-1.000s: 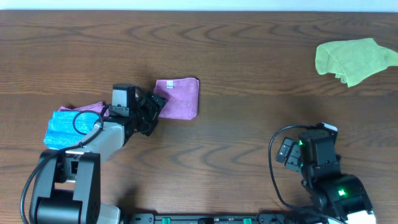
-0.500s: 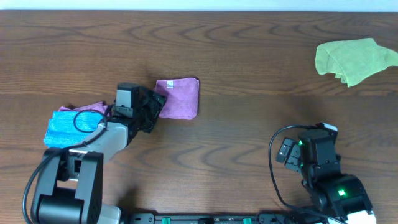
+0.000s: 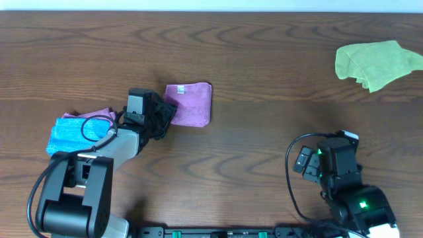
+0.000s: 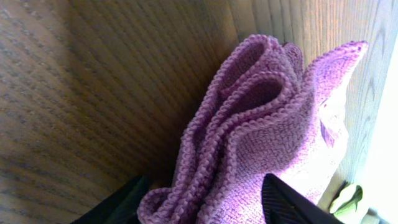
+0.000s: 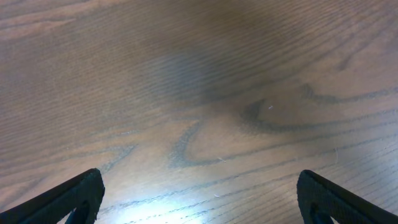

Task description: Fold the cloth

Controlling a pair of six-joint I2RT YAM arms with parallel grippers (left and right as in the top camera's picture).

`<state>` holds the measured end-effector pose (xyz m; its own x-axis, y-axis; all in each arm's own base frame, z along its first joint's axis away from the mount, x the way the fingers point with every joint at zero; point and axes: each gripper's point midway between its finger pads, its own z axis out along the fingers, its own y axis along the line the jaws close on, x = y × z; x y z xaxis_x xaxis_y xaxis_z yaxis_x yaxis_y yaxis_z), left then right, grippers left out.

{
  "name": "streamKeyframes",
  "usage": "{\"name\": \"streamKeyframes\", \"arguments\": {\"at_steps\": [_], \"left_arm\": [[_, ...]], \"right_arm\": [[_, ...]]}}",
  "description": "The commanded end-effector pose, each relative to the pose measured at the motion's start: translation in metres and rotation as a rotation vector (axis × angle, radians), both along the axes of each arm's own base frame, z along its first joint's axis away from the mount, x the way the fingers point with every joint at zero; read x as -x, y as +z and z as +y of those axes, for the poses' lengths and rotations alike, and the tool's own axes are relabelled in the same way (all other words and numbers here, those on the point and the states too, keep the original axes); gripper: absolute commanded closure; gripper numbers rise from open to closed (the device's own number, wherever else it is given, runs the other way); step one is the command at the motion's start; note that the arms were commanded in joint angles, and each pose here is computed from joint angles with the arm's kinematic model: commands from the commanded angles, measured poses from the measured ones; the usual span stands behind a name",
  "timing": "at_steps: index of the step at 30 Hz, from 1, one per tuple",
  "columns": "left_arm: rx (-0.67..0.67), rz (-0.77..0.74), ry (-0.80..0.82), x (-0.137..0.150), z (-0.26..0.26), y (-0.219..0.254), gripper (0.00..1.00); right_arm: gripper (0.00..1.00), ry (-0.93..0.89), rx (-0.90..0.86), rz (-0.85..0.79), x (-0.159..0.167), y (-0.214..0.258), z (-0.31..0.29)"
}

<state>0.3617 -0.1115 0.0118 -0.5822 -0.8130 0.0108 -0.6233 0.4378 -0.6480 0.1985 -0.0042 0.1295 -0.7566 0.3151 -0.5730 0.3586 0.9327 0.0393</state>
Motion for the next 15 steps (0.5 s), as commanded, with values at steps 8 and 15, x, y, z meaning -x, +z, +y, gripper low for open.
{"name": "streamKeyframes", "arguments": {"at_steps": [8,15], "left_arm": [[-0.062,0.105,0.025,0.0218,0.0107,-0.0341,0.74],[-0.051,0.070,-0.005,0.0169,0.0063,-0.0296,0.94]], "right_arm": [[0.01,-0.029,0.007,-0.006,0.0010,-0.0004,-0.0049],[0.01,-0.029,0.007,-0.006,0.0010,-0.0004,-0.0049]]}}
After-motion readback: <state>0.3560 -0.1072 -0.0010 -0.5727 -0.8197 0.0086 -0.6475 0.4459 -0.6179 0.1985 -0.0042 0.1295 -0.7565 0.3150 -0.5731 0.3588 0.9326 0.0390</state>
